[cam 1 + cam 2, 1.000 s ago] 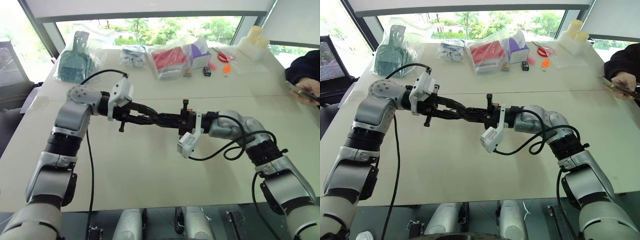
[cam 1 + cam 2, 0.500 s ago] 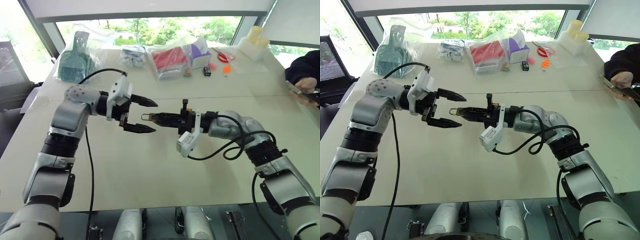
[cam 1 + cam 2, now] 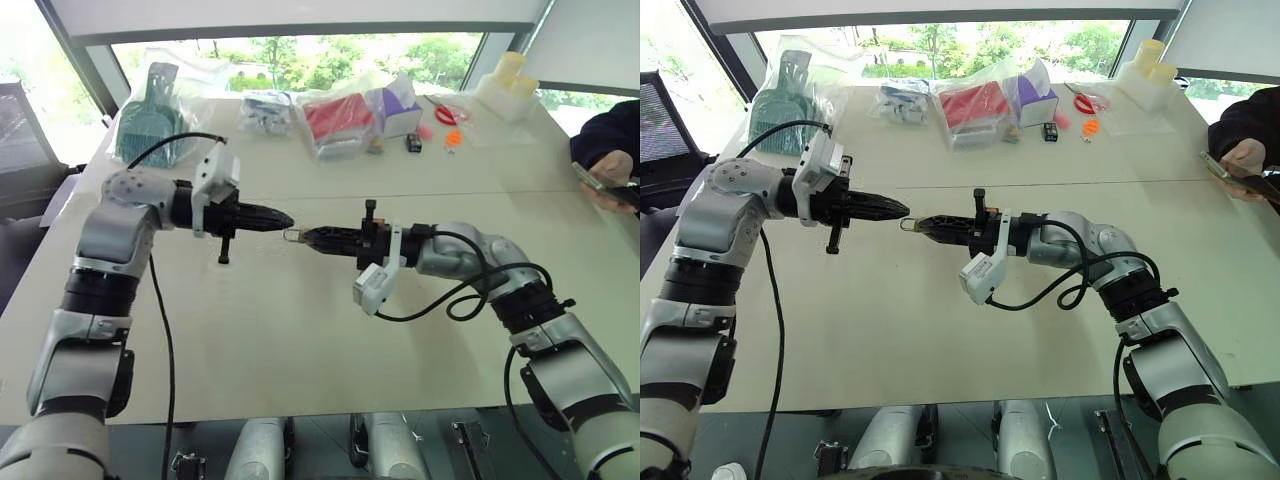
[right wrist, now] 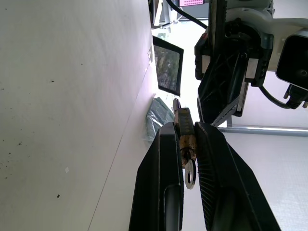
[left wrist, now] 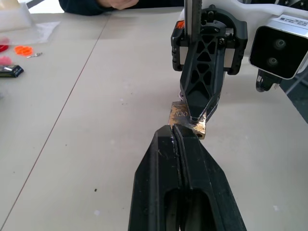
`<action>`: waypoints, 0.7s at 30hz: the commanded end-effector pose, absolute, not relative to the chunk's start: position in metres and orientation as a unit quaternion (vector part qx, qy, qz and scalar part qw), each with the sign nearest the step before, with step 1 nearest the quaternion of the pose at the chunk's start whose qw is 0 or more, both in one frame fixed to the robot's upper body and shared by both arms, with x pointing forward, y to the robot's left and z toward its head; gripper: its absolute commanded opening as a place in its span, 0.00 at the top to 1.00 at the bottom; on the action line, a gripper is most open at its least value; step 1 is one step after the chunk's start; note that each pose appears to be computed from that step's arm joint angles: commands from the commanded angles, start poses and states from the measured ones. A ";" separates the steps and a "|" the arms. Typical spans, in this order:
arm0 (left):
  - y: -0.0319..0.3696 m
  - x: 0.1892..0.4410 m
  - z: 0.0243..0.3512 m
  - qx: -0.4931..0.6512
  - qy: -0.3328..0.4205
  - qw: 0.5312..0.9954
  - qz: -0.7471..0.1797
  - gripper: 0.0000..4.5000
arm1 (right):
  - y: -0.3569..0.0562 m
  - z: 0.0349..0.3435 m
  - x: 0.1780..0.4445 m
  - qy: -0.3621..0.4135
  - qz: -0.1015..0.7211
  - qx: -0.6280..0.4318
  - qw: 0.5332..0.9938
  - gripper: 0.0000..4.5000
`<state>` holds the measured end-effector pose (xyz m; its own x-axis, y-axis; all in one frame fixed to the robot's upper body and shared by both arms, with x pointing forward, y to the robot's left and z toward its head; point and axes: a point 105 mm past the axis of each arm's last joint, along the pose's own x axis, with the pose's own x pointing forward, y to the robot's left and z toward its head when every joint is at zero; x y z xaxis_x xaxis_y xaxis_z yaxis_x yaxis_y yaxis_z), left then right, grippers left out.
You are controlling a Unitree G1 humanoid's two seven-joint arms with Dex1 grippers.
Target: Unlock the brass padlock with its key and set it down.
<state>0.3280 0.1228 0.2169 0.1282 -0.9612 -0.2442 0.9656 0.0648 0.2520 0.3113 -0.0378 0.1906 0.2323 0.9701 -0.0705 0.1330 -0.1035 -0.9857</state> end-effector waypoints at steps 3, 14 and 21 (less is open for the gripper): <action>0.122 0.321 0.217 0.199 0.004 0.723 -0.661 0.98 | -0.036 0.202 0.309 -0.470 0.413 -0.604 0.495 1.00; 0.122 0.343 0.204 0.216 0.005 0.749 -0.626 0.98 | -0.035 0.203 0.309 -0.471 0.412 -0.603 0.495 1.00; 0.122 0.350 0.211 0.201 -0.016 0.763 -0.615 0.98 | -0.035 0.202 0.308 -0.469 0.413 -0.603 0.497 1.00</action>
<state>0.3493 0.1190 0.1933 0.2267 -0.9356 -0.2707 0.9492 0.1500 0.2766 0.3130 -0.0378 0.1908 0.2435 0.9672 -0.0725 0.1270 -0.1058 -0.9862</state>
